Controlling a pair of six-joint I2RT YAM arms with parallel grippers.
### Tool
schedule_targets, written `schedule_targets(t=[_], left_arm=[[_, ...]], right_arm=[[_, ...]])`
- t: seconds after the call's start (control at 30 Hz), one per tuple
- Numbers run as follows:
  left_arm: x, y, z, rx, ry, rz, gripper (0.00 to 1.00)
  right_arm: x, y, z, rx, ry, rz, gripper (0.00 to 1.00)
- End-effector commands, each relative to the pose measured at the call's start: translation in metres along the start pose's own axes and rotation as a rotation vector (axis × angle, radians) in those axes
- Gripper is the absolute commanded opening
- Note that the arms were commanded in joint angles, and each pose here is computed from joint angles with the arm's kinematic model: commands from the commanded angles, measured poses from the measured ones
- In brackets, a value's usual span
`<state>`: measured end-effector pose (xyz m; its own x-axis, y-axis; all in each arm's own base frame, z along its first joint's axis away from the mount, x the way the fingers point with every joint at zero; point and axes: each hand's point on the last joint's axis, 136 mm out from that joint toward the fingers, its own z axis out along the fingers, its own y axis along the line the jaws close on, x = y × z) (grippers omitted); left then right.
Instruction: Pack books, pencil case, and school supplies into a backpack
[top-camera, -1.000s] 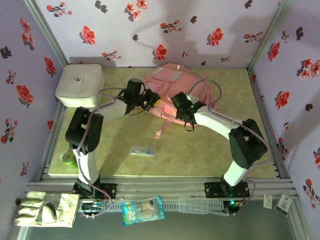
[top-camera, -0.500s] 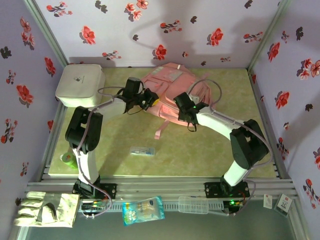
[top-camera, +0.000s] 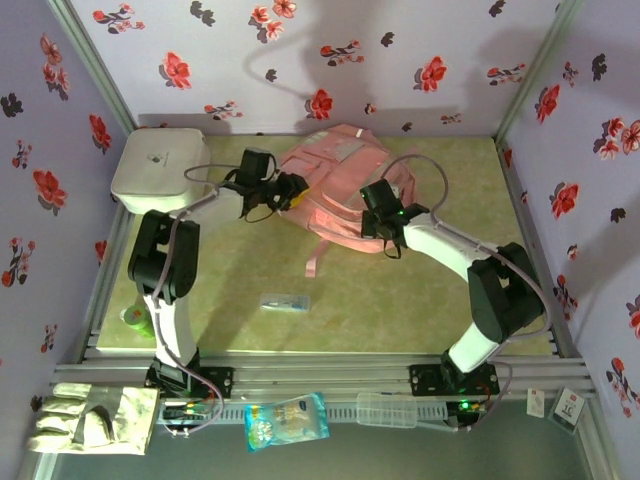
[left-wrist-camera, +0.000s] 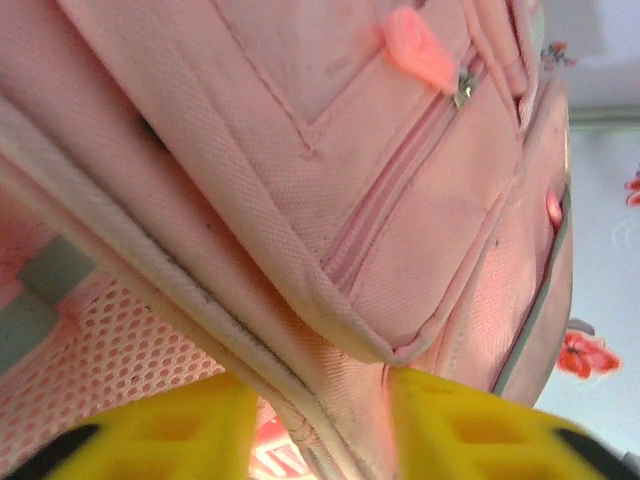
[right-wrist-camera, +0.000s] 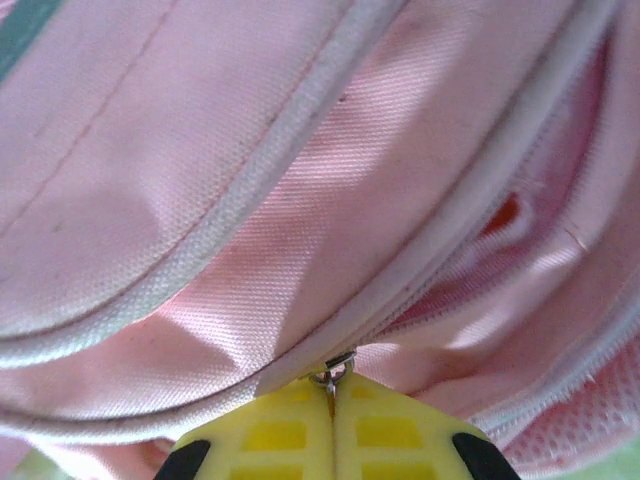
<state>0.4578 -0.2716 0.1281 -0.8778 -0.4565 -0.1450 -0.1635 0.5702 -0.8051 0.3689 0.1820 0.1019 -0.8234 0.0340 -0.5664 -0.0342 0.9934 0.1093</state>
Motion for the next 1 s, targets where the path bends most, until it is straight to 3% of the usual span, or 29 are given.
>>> schedule_targets(t=[0.0, 0.23, 0.4, 0.63, 0.97], left_arm=[[-0.015, -0.005, -0.027, 0.004, -0.062, 0.058, 0.52], [-0.008, 0.009, -0.064, 0.041, -0.126, -0.006, 0.66], [0.005, 0.022, -0.069, 0.065, -0.137, -0.075, 0.68], [0.009, 0.025, -0.063, 0.113, -0.121, -0.127, 0.57], [0.004, 0.030, -0.049, 0.129, -0.104, -0.197, 0.45]], right_arm=[[-0.025, 0.061, -0.007, -0.252, -0.056, -0.092, 0.00], [-0.031, 0.131, -0.009, -0.453, -0.060, -0.123, 0.00], [-0.034, 0.175, -0.011, -0.560, -0.055, -0.115, 0.00], [-0.036, 0.198, -0.015, -0.610, -0.046, -0.114, 0.00], [-0.036, 0.200, -0.014, -0.610, -0.044, -0.097, 0.00]])
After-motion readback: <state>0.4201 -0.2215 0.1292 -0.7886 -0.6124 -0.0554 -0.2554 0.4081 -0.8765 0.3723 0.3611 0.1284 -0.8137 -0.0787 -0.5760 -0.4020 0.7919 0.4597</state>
